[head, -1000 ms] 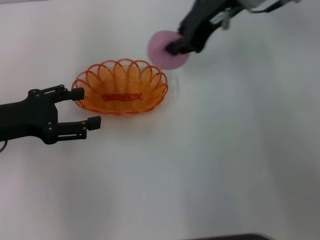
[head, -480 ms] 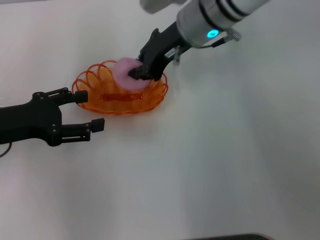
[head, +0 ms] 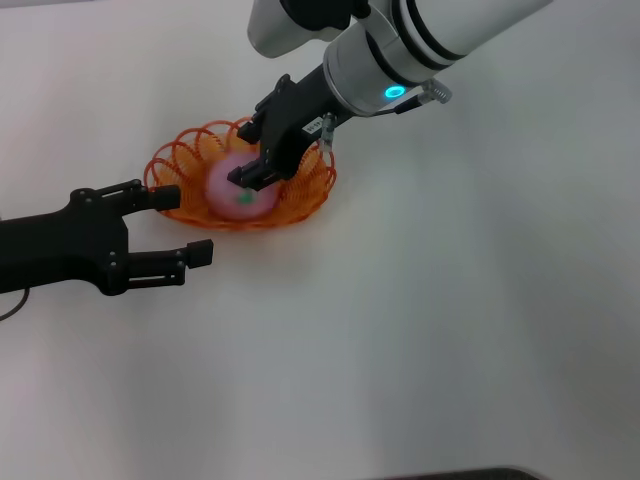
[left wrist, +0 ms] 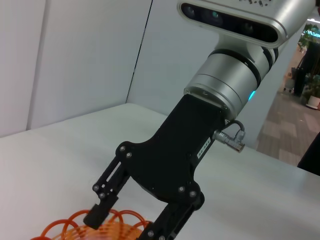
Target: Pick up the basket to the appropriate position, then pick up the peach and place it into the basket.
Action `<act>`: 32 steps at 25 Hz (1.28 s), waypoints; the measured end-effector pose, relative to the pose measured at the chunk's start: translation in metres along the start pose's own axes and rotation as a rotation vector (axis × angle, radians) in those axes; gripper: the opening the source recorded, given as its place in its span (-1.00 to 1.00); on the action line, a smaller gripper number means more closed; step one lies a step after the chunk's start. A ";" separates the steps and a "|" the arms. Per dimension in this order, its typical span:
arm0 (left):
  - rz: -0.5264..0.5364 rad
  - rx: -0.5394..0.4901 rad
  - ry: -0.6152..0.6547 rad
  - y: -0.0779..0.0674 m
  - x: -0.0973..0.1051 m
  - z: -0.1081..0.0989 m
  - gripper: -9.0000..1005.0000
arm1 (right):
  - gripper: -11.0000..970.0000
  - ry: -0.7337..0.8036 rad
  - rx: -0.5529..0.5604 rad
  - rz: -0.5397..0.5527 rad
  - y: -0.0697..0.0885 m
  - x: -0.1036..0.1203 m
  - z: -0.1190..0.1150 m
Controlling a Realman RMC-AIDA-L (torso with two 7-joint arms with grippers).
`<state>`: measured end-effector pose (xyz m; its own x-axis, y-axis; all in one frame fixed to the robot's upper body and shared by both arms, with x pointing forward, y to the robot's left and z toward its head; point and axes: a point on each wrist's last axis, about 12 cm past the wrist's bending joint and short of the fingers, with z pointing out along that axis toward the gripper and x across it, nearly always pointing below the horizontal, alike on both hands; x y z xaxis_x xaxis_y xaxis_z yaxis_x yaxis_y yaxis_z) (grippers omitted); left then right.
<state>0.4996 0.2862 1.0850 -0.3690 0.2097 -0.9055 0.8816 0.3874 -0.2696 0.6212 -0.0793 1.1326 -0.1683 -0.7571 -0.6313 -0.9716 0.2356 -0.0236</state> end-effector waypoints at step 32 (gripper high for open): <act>-0.025 -0.067 -0.045 0.006 0.002 -0.007 0.74 | 0.78 -0.449 -0.020 0.217 0.031 0.168 -0.128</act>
<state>0.5020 0.2955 1.0840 -0.3760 0.1587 -0.9129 0.8498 0.4518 -0.2715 0.5411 -0.2771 1.1248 -0.2829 -0.3540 -0.8914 -0.9258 0.3437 0.1574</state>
